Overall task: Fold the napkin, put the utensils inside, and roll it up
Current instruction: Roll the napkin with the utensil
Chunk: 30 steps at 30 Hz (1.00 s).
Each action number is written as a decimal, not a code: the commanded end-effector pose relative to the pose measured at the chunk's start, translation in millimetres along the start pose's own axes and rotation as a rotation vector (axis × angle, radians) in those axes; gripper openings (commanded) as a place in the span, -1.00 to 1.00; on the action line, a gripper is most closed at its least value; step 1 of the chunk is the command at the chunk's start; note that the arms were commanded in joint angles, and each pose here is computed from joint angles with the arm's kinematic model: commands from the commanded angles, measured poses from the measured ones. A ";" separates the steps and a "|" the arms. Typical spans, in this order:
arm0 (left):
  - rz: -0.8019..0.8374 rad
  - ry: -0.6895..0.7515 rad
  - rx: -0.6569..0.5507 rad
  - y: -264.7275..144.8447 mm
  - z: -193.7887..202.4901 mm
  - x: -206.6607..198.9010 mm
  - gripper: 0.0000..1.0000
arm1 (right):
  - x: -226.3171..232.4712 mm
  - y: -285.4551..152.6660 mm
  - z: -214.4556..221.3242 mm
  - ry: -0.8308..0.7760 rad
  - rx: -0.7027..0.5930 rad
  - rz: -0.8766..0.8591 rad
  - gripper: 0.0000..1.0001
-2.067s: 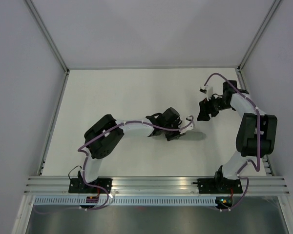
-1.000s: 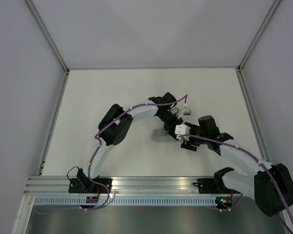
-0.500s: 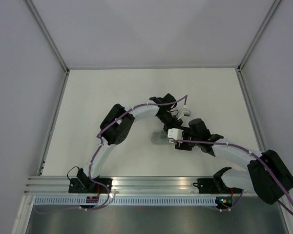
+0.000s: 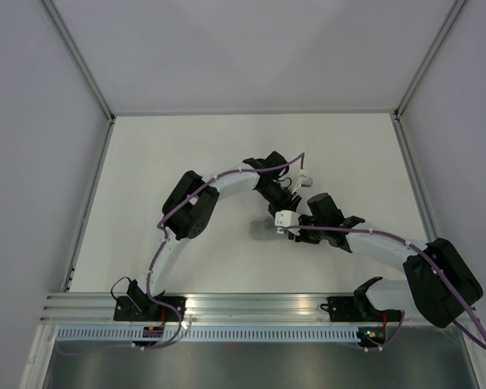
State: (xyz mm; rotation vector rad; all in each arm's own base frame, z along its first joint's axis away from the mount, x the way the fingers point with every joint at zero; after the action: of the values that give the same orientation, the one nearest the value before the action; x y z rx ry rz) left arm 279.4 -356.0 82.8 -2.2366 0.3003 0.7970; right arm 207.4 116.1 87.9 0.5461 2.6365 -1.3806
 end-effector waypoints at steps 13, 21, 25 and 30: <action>-0.530 -0.039 -0.421 -143.9 -50.4 2.8 0.12 | -2.3 12.8 4.6 0.240 0.185 -0.127 -0.28; -0.809 -0.212 -0.612 -183.6 -29.9 -25.9 0.12 | -23.9 26.7 4.9 0.419 0.227 -0.197 -0.28; -0.880 -0.334 -0.682 -185.4 -9.3 -38.4 0.14 | -35.3 34.2 6.7 0.540 0.243 -0.241 -0.28; -0.909 -0.441 -0.731 -172.6 26.1 -46.8 0.19 | -46.0 42.9 1.6 0.659 0.247 -0.286 -0.28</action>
State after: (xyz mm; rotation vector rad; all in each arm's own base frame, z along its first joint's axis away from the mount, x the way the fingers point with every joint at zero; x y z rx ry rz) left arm 311.7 -220.5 186.6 -2.3301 -1.1230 0.8103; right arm 280.4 132.8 90.7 0.7635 3.1037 -1.6410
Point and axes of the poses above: each gripper's point midway between its finger pads, its own y axis out along the fingers, its own x axis along the line the jaws close on, z = x × y, the point moved 9 cm from there along -y, back along the fingers, and after that the axes turned 7 degrees about y, right-handed, at the moved point
